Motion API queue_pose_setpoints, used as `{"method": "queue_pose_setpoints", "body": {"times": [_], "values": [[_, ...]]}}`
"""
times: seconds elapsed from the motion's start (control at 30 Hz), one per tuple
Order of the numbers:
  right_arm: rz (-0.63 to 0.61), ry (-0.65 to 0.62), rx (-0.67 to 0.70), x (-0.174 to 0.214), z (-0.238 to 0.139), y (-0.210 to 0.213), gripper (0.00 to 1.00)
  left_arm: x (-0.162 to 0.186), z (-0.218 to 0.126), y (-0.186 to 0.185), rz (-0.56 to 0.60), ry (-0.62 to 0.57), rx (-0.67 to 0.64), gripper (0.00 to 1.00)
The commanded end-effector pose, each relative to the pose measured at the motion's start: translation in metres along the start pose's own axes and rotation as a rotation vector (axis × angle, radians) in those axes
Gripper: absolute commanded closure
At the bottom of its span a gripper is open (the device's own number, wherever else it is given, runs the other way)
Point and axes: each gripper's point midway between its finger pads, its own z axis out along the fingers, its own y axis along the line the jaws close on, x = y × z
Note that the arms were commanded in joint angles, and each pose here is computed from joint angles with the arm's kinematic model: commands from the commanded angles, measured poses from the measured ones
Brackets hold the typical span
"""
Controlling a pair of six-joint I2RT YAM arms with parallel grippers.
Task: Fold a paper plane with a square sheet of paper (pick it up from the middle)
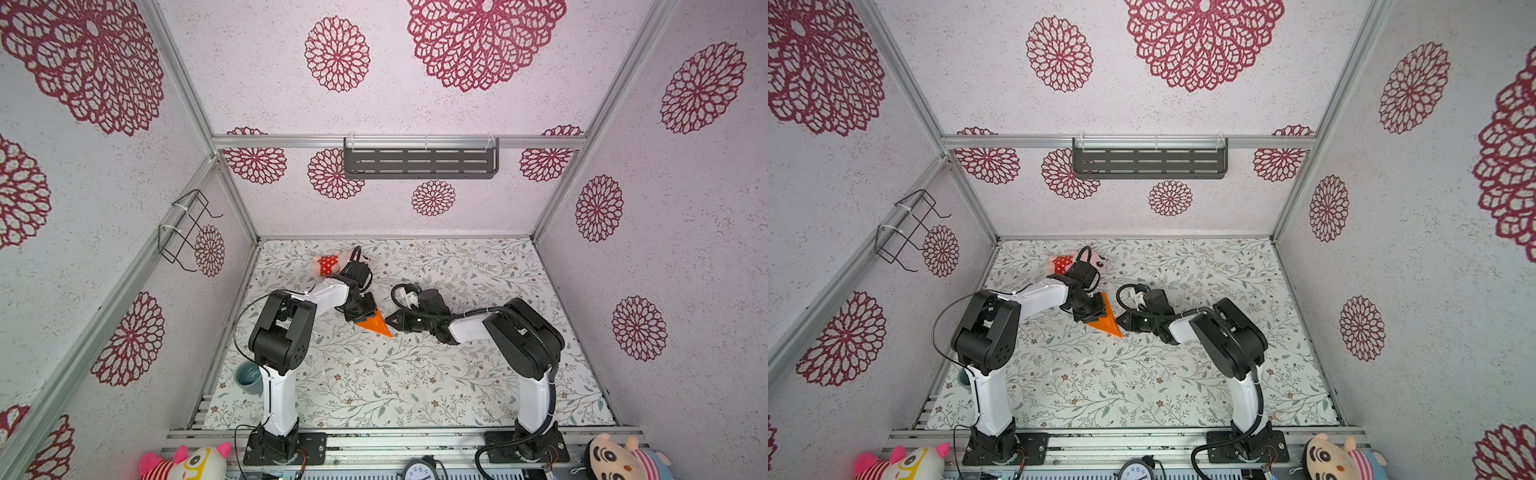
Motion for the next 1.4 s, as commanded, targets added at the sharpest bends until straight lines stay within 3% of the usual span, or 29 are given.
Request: {"method": "queue_pose_setpoints", "body": {"times": [0.0, 0.47, 1.37], "values": [[-0.082, -0.006, -0.062, -0.010, -0.002, 0.028, 0.84, 0.035, 0.031, 0.054, -0.012, 0.124, -0.203, 0.68], [-0.102, 0.020, -0.085, -0.007, 0.007, 0.037, 0.86, 0.038, 0.034, 0.054, -0.001, 0.139, -0.218, 0.68], [-0.007, 0.097, 0.024, 0.013, 0.021, 0.001, 0.88, 0.042, 0.039, 0.059, 0.001, 0.154, -0.243, 0.74]]}}
